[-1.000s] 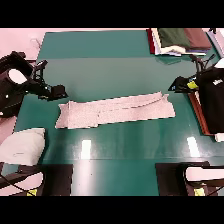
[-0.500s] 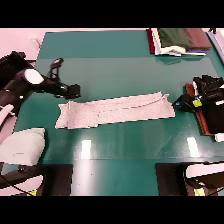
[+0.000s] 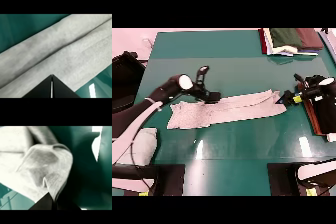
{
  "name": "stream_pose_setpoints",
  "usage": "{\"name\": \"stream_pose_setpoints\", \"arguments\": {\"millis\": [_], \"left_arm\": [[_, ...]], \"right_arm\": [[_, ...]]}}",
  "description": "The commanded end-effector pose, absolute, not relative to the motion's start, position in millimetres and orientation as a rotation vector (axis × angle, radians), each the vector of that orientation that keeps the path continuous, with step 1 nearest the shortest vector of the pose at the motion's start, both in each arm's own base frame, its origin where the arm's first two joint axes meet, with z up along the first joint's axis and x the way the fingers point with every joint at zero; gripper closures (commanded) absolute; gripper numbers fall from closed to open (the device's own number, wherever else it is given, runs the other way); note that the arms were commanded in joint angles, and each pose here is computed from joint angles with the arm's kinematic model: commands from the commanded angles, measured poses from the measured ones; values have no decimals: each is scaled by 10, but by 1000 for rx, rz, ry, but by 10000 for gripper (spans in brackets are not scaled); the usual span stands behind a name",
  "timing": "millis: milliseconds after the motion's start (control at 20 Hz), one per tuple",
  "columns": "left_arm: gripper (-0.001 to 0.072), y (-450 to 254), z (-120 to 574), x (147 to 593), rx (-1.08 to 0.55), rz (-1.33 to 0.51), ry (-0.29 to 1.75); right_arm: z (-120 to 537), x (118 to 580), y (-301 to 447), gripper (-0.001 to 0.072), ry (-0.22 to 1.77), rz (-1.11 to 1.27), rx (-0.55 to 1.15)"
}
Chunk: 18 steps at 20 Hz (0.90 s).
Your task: Fold the shirts.
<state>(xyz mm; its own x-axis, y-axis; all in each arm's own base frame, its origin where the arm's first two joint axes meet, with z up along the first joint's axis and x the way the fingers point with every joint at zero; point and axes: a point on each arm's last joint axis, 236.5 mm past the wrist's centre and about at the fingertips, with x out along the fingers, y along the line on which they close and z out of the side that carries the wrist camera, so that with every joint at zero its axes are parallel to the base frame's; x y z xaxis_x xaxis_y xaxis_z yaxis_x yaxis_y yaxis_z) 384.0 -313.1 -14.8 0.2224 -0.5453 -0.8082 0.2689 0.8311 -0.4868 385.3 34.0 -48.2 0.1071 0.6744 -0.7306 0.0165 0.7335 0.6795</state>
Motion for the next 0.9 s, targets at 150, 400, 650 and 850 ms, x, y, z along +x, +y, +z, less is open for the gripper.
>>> {"name": "stream_pose_setpoints", "arguments": {"millis": [150,400,650,850], "left_arm": [[685,-3753,-499,3917,-232,-640,1261],[685,-3861,-705,3946,-269,-634,1286],[685,-3861,-648,3992,-291,-633,1275],[685,-3479,-228,4276,-236,-617,1250]], "right_arm": [[844,4133,732,698,1156,626,405],[1605,4008,1390,697,1038,716,308],[1999,3879,1985,698,961,818,249],[2105,3757,2435,697,925,895,222]]}}
